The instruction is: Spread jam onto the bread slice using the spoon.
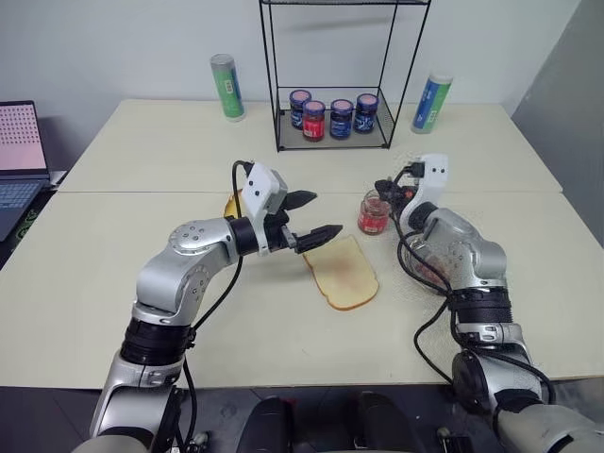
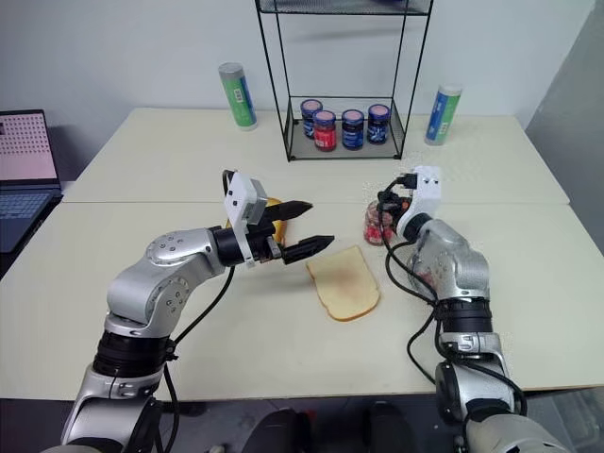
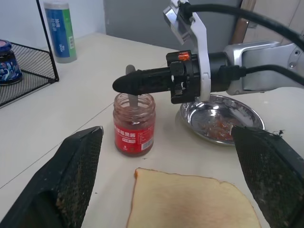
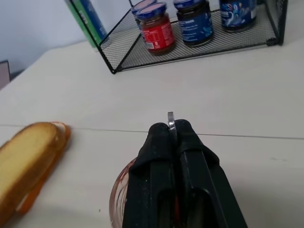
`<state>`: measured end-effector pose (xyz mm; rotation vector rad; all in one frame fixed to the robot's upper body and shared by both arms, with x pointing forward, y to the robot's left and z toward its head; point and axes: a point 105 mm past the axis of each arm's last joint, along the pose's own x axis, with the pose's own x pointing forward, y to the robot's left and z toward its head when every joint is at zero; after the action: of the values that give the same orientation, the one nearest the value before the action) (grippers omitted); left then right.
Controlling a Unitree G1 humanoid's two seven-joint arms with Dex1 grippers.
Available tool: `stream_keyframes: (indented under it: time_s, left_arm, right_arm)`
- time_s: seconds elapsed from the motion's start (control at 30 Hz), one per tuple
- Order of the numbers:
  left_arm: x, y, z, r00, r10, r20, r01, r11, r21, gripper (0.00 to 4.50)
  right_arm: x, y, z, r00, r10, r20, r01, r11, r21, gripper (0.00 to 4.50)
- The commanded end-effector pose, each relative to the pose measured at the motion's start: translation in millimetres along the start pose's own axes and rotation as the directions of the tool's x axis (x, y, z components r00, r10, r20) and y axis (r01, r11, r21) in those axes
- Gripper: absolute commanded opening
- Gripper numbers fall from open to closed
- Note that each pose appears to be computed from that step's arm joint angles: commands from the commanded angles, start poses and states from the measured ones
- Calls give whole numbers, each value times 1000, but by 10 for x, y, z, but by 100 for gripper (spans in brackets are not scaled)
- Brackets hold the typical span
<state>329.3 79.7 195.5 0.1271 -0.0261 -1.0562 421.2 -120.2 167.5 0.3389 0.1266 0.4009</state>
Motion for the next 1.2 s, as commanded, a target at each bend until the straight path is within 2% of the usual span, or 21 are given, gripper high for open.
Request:
stream_keyframes:
  time_s: [0.03, 0.23, 0.8, 1.07, 1.2]
  left_arm:
    - [33, -12, 131, 999, -10, 39, 8, 999, 46, 450]
    - [40, -9, 124, 999, -14, 40, 12, 999, 47, 450]
    - [30, -3, 122, 999, -24, 35, 22, 998, 59, 450]
    - [23, 0, 131, 999, -31, 27, 29, 997, 66, 450]
    - [-67, -25, 112, 998, -61, 3, 61, 995, 73, 450]
  right_arm:
    - [-3, 76, 264, 998, 18, 65, -24, 995, 101, 5]
    - [-40, 40, 442, 994, -9, 106, -15, 974, 225, 5]
    - [-246, -247, 775, 976, -107, 187, 16, 901, 434, 5]
    - [-297, -313, 850, 966, -127, 225, -29, 811, 584, 5]
    - [-363, -220, 941, 960, -87, 265, -98, 784, 613, 5]
